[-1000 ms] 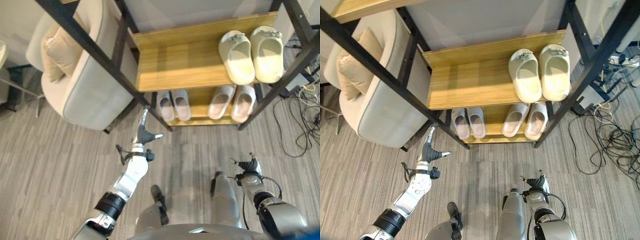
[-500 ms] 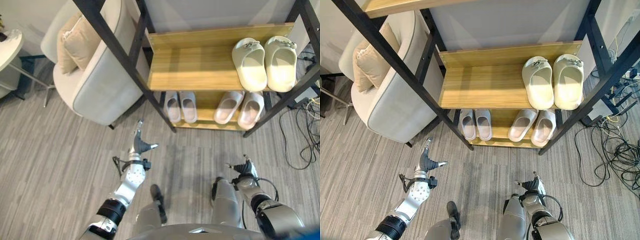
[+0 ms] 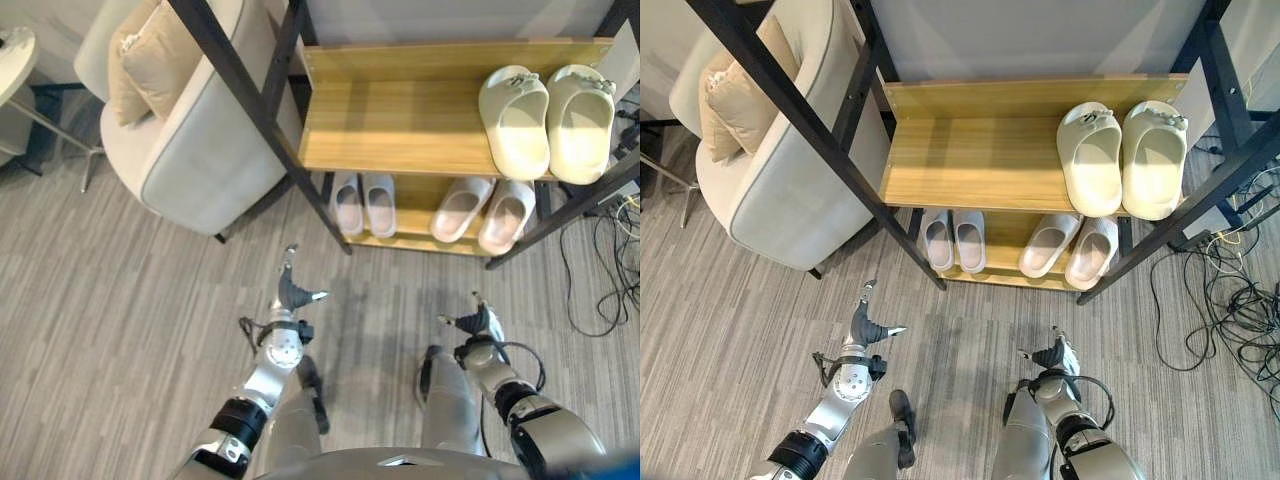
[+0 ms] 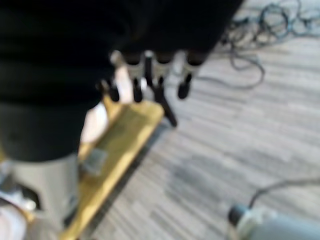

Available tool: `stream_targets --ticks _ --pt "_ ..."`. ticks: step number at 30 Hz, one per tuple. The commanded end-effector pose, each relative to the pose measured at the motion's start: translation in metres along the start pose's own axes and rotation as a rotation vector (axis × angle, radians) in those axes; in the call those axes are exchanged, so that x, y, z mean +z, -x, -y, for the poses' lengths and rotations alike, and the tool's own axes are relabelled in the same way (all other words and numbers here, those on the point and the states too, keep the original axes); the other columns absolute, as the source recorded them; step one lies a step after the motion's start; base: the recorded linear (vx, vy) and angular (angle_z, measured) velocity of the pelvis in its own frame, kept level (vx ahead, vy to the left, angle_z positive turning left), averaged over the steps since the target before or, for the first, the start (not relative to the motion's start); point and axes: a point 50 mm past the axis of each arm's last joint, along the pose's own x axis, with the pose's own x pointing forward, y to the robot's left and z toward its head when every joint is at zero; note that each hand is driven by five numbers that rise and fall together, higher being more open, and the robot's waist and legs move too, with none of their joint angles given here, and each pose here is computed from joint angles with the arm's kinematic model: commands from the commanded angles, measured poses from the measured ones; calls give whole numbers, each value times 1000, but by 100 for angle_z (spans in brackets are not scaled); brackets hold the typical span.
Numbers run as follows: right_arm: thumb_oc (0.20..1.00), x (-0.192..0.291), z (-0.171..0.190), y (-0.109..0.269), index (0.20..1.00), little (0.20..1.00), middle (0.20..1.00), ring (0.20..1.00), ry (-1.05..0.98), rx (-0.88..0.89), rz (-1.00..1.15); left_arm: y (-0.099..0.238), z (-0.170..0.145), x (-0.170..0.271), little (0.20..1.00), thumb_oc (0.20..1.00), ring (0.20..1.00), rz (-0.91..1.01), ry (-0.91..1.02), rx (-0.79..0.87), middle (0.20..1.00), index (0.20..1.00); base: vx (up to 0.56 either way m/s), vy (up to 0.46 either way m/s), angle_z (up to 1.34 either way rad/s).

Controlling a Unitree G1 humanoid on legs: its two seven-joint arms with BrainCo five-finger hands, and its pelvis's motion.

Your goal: Arrange the slippers neatly on the shoe rack.

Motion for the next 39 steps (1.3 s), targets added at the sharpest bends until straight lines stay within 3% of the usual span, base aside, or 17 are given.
stream_targets --ticks 1,4,5,6,7,8,9,10,13,14,15,16,22,30,32,34,39 --pt "1000 49 -17 1 1000 1000 1000 1000 -194 69 111 -19 -20 28 1000 1000 1000 81 117 109 1000 1000 -52 84 5" --pt "1000 56 -22 4 1000 1000 1000 1000 -218 94 134 -20 -17 32 1000 1000 1000 96 119 103 1000 1000 -38 26 6" --pt "1000 -39 59 -15 1000 1000 1000 1000 -420 158 -138 -23 -31 25 1000 1000 1000 94 73 92 1000 1000 -103 -16 28" --pt "1000 20 -7 7 1000 1000 1000 1000 -316 270 84 -24 -38 32 1000 1000 1000 123 81 119 1000 1000 -112 -56 39" --pt "1000 9 11 7 1000 1000 1000 1000 -263 268 126 -21 -43 33 1000 1000 1000 145 62 121 1000 1000 -110 -46 36" --pt "1000 2 25 9 1000 1000 1000 1000 -382 405 198 -21 -42 30 1000 1000 1000 143 59 96 1000 1000 -60 -34 18" --pt "1000 82 26 5 1000 1000 1000 1000 -509 425 395 -23 -49 29 1000 1000 1000 118 71 113 1000 1000 -48 -6 6" --pt "1000 11 18 15 1000 1000 1000 1000 -411 493 203 -19 -57 26 1000 1000 1000 137 33 101 1000 1000 -47 17 6" --pt "1000 14 27 8 1000 1000 1000 1000 -381 494 276 -19 -45 30 1000 1000 1000 151 52 76 1000 1000 -8 33 22" --pt "1000 89 25 3 1000 1000 1000 1000 -458 465 452 -22 -46 26 1000 1000 1000 107 68 97 1000 1000 31 53 19" --pt "1000 14 18 14 1000 1000 1000 1000 -307 440 300 -15 -44 23 1000 1000 1000 128 61 60 1000 1000 34 21 12" --pt "1000 38 33 0 1000 1000 1000 1000 -176 366 339 -16 -46 24 1000 1000 1000 121 59 64 1000 1000 21 20 14" --pt "1000 57 18 1 1000 1000 1000 1000 -172 255 344 -20 -49 19 1000 1000 1000 112 17 83 1000 1000 15 -18 8" --pt "1000 59 39 0 1000 1000 1000 1000 10 228 390 -21 -67 18 1000 1000 1000 128 -48 77 1000 1000 -5 -28 2" --pt "1000 51 57 -1 1000 1000 1000 1000 56 202 375 -19 -73 14 1000 1000 1000 120 -70 77 1000 1000 -10 -45 -2" --pt "1000 41 100 -3 1000 1000 1000 1000 107 99 360 -14 -83 9 1000 1000 1000 112 -94 82 1000 1000 -5 -26 -3" --pt "1000 41 121 -3 1000 1000 1000 1000 130 58 369 -12 -87 7 1000 1000 1000 109 -99 89 1000 1000 -2 -12 -5"
